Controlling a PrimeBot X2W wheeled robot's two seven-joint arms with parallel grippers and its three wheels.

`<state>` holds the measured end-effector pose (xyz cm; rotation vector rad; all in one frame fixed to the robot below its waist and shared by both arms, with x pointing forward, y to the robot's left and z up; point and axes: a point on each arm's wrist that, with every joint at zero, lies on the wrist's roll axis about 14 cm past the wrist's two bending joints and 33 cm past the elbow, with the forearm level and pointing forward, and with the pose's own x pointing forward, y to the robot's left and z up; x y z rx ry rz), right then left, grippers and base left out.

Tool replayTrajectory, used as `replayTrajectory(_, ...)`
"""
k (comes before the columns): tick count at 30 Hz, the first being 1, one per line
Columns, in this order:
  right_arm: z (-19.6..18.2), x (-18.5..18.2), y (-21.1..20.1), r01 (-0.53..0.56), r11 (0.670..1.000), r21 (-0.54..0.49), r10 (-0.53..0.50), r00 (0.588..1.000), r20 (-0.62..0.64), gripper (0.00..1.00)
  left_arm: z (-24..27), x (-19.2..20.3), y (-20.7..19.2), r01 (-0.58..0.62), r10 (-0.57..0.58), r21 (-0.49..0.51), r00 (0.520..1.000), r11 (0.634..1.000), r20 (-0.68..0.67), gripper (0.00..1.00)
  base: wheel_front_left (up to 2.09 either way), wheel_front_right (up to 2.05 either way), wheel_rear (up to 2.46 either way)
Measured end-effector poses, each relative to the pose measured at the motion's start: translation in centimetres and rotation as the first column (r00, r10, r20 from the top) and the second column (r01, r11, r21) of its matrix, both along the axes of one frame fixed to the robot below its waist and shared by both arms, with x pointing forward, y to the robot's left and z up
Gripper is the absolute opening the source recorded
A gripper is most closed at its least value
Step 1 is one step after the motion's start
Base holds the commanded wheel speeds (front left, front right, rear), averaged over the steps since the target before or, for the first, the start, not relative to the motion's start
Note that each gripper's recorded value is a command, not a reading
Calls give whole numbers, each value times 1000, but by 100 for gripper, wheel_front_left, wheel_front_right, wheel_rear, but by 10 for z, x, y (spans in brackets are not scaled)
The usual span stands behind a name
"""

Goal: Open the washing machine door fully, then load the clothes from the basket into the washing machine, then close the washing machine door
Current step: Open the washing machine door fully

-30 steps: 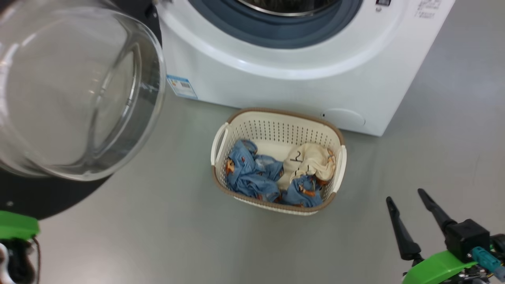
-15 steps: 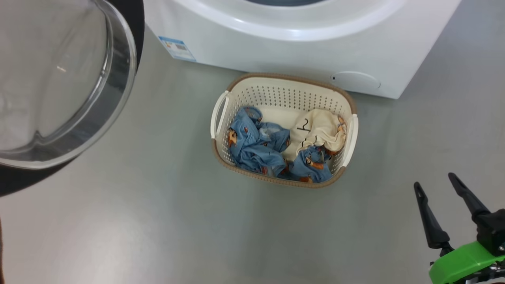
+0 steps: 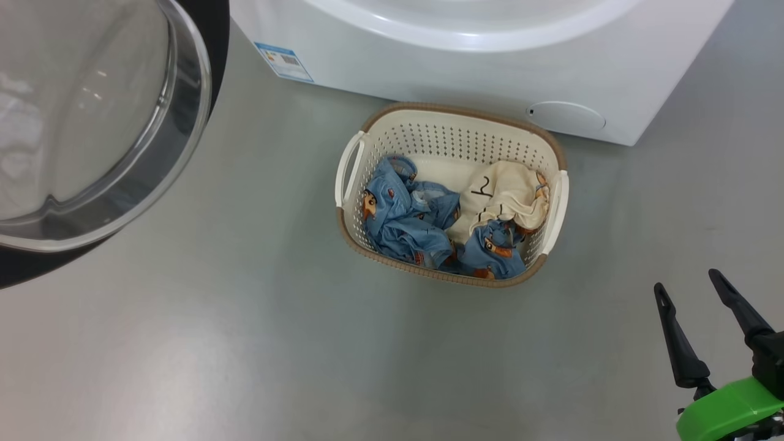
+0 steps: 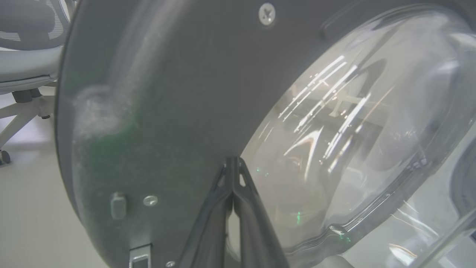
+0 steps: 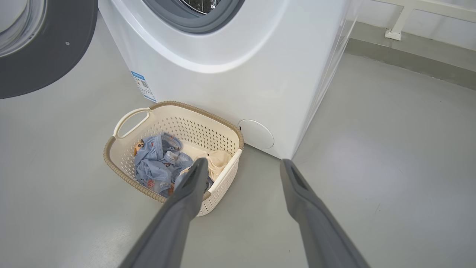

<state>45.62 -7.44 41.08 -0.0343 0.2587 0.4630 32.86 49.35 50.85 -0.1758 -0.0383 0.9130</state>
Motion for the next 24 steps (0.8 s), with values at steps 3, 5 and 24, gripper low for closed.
replayTrajectory(3, 3, -2, 1, 0, 1000, 1, 0, 1000, 4, 100, 4, -1, -1, 5, -5, 5, 1000, 1000, 11, 0, 0, 0, 0)
replayTrajectory(5, 6, -3, 1, 2, 1000, 4, -2, 1000, 9, 100, 7, -1, -3, 19, -19, 9, 1000, 1000, 17, 0, 0, 0, 0)
replayTrajectory(24, 52, -33, -1, 77, 993, 85, -86, 991, 105, 100, 19, -1, -76, 301, -303, 41, 953, 953, 27, 0, 0, 0, 0)
